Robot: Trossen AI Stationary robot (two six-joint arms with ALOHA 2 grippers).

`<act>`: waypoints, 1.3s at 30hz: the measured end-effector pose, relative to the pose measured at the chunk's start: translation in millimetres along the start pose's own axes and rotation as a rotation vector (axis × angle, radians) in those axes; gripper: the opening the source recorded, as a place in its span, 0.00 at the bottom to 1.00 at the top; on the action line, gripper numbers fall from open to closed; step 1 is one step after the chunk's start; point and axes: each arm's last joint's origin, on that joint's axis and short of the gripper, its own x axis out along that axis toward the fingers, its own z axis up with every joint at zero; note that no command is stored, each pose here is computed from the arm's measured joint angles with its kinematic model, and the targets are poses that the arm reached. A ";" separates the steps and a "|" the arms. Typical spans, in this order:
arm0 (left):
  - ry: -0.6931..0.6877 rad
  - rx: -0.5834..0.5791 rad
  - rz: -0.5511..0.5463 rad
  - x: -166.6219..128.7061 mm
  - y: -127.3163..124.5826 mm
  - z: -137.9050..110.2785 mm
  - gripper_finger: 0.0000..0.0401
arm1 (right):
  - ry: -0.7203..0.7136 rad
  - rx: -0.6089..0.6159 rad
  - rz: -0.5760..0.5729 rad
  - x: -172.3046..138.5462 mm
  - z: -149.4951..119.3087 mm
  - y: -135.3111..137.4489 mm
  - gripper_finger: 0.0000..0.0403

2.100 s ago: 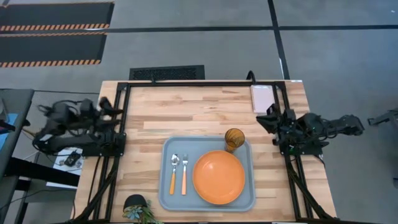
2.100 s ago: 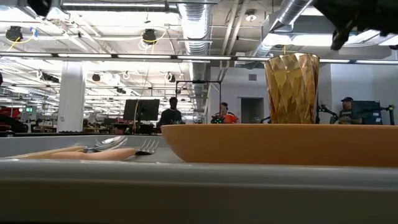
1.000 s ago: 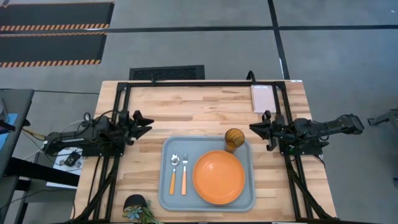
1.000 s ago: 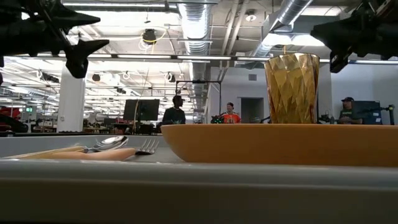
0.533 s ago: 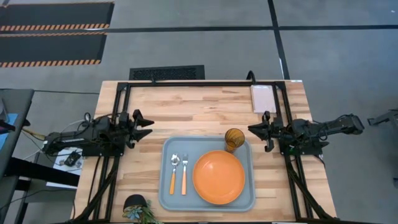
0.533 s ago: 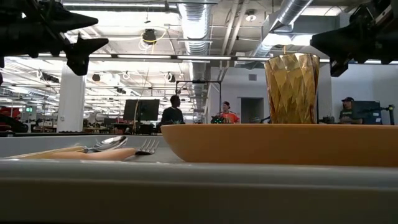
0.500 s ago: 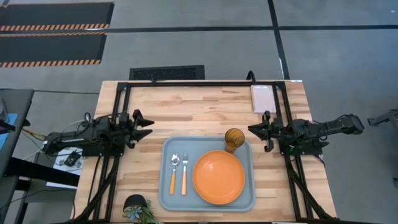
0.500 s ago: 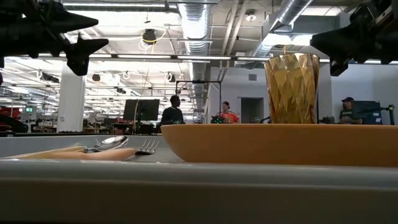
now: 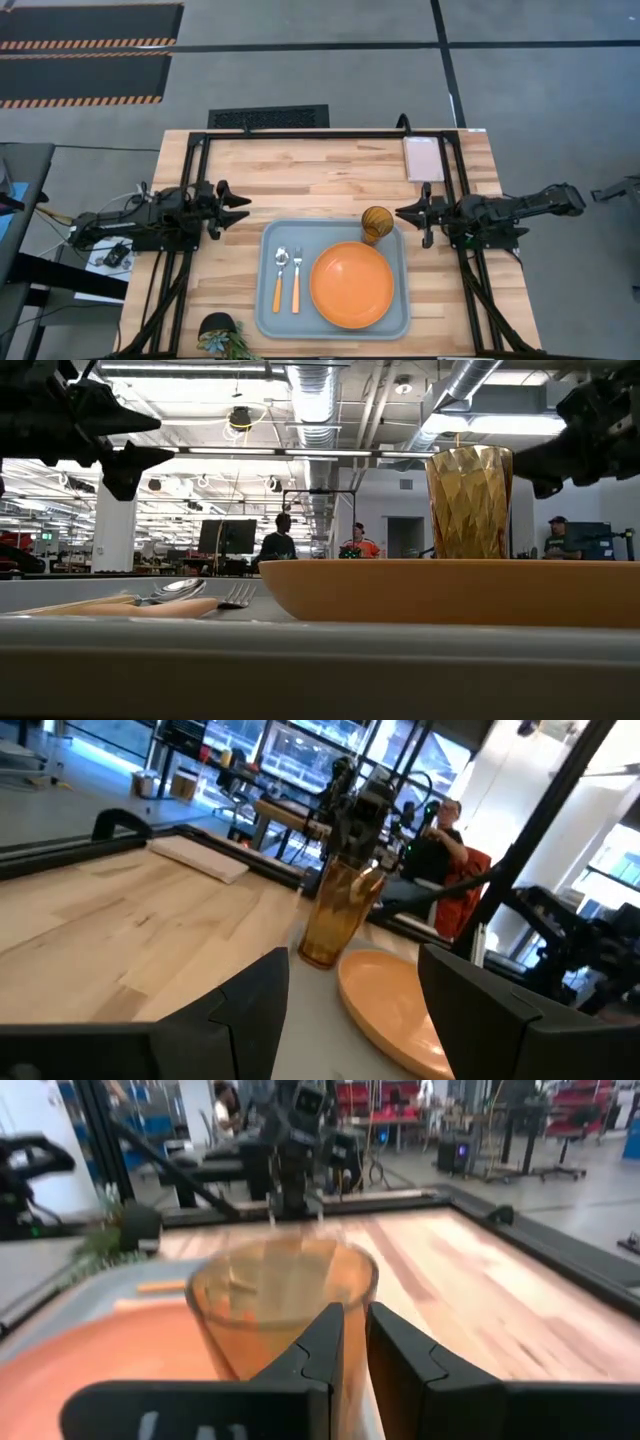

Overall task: Pick and place plate/cup/fork/spoon on tray
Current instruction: Return to Home Position

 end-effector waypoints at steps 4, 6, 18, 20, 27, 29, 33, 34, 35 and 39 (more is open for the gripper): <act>-0.012 -0.026 0.020 -0.1 0.5 0.5 0.53 | 0.052 -0.014 0.000 -0.1 -5.1 -0.3 0.18; -0.020 -0.033 0.037 -0.1 1.0 0.7 0.53 | 0.059 -0.016 0.005 -0.2 -5.8 -0.2 0.18; -0.024 -0.036 0.084 -0.1 2.8 -0.2 0.53 | 0.067 -0.018 0.005 -0.2 -6.6 -0.3 0.18; -0.024 -0.036 0.084 -0.1 2.8 -0.2 0.53 | 0.068 -0.018 0.005 -0.2 -6.7 -0.3 0.18; -0.024 -0.036 0.084 -0.1 2.8 -0.2 0.53 | 0.070 -0.018 0.005 -0.2 -6.8 -0.3 0.18; -0.024 -0.036 0.084 -0.1 2.8 -0.2 0.53 | 0.070 -0.018 0.005 -0.2 -6.8 -0.3 0.18; -0.024 -0.036 0.084 -0.1 2.8 -0.2 0.53 | 0.070 -0.018 0.004 -0.2 -6.9 -0.3 0.18; -0.024 -0.036 0.084 -0.1 2.8 -0.2 0.53 | 0.070 -0.018 0.004 -0.2 -6.9 -0.3 0.18; -0.024 -0.036 0.084 -0.1 2.8 -0.2 0.53 | 0.070 -0.018 0.004 -0.2 -6.9 -0.3 0.18; -0.024 -0.036 0.084 -0.1 2.8 -0.2 0.53 | 0.070 -0.018 0.004 -0.2 -6.9 -0.3 0.18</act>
